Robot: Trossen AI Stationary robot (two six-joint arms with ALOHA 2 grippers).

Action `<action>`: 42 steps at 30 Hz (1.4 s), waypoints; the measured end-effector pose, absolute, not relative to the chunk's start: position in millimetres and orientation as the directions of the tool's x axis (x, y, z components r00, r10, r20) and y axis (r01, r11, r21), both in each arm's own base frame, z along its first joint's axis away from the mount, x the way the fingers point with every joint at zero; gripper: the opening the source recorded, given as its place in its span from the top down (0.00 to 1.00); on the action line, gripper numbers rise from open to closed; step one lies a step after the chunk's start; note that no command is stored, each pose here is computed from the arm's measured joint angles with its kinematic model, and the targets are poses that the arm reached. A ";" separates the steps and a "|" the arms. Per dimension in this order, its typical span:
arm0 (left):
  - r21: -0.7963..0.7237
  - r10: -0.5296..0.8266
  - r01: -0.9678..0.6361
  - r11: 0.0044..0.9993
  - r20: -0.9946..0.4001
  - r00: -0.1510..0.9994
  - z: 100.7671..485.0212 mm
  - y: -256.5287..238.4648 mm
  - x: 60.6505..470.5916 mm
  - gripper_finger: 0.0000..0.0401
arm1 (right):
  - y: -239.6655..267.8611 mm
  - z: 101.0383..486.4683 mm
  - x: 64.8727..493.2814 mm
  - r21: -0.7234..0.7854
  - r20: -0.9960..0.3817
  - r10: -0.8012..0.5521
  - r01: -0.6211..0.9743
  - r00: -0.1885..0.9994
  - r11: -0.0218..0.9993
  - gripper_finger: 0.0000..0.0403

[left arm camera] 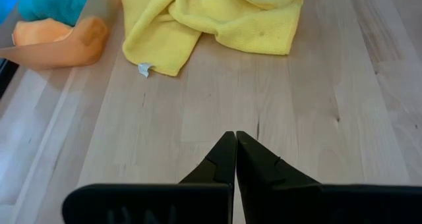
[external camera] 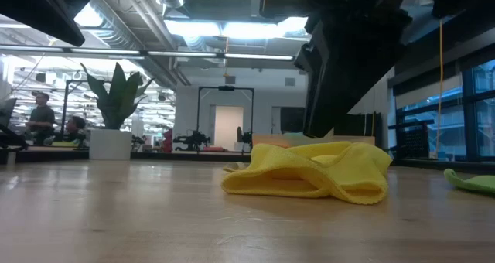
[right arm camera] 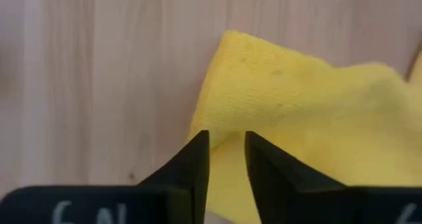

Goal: Roll microfiber towels into tight, uniform cylinder then place into a basket
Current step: Roll the yellow microfiber towel

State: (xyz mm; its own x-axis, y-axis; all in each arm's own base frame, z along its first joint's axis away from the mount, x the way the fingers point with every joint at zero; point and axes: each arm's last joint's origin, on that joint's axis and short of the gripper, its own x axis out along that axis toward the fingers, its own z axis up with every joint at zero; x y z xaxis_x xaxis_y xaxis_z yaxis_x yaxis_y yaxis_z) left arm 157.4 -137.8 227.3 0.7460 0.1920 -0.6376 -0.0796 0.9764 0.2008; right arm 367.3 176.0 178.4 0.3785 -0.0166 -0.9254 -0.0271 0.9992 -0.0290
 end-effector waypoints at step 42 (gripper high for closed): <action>0.176 0.191 -0.100 0.979 -0.638 0.746 227.3 -137.9 157.5 0.99 | 154.2 144.3 363.0 -0.030 -0.939 0.044 -0.208 0.340 0.978 0.81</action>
State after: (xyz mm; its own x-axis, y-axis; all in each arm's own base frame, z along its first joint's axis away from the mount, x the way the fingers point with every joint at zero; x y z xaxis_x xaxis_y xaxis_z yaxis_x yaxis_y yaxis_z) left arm 157.5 -137.9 227.3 0.7463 0.1906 -0.6378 -0.0996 0.9793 0.1761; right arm 363.0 154.2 144.3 0.3405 0.0437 -0.9392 -0.2083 0.9776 -0.0301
